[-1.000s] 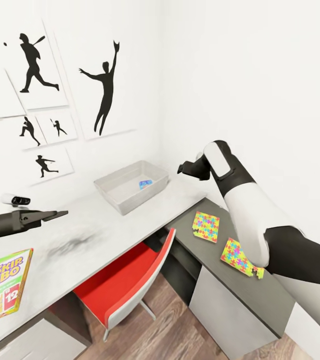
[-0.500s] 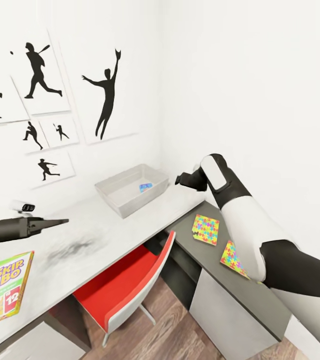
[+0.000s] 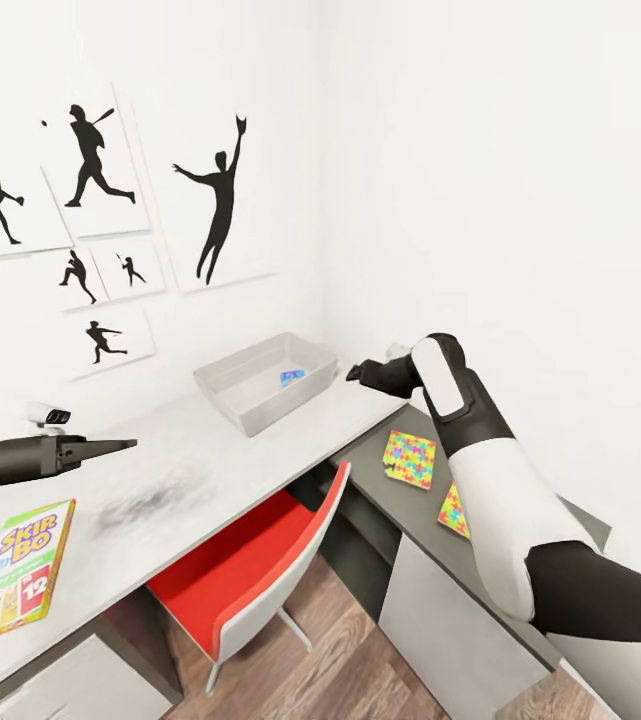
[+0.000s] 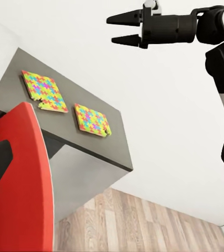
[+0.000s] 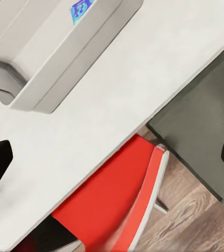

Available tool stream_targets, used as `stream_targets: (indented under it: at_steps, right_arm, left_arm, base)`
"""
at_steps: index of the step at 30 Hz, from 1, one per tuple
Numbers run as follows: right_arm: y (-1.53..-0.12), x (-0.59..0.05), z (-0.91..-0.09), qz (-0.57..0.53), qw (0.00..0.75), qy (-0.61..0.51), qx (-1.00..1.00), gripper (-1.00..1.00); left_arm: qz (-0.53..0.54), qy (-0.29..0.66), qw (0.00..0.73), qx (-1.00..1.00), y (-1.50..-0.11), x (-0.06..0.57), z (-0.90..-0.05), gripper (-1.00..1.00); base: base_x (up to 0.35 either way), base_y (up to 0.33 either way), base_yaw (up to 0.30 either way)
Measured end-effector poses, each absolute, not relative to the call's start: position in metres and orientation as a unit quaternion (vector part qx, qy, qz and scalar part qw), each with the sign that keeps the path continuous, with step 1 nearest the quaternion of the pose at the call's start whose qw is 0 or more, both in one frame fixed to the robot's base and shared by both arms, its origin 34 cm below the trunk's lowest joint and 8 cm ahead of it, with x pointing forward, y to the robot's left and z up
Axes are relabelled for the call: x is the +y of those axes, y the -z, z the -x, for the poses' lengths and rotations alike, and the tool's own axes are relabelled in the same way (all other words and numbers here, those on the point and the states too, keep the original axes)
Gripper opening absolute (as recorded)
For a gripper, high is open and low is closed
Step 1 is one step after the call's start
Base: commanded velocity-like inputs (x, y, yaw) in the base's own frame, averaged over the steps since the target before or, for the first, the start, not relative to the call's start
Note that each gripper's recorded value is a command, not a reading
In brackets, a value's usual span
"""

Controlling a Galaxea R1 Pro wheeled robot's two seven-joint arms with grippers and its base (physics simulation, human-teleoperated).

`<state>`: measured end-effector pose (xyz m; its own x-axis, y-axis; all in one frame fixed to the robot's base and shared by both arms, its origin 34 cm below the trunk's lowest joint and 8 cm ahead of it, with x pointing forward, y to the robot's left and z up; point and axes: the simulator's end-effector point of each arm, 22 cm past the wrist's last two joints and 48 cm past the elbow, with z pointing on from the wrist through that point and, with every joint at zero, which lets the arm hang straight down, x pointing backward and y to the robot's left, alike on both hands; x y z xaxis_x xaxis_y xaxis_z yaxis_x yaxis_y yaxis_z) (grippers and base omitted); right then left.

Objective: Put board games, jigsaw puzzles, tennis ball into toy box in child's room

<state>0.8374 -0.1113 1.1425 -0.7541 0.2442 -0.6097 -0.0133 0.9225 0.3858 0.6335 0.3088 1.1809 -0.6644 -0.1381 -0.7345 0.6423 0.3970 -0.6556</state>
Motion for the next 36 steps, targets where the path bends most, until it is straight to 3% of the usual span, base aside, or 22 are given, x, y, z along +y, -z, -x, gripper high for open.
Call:
stream_targets:
  at_steps: [36]
  right_arm:
    - [-1.181, -0.098, -0.823, -0.049, 0.367, -0.224, 0.901, 1.00]
  left_arm:
    - [-0.180, 0.519, 0.394, 0.737, -1.210, 0.310, -0.623, 1.00]
  base:
    - [-0.015, 0.000, 0.000]
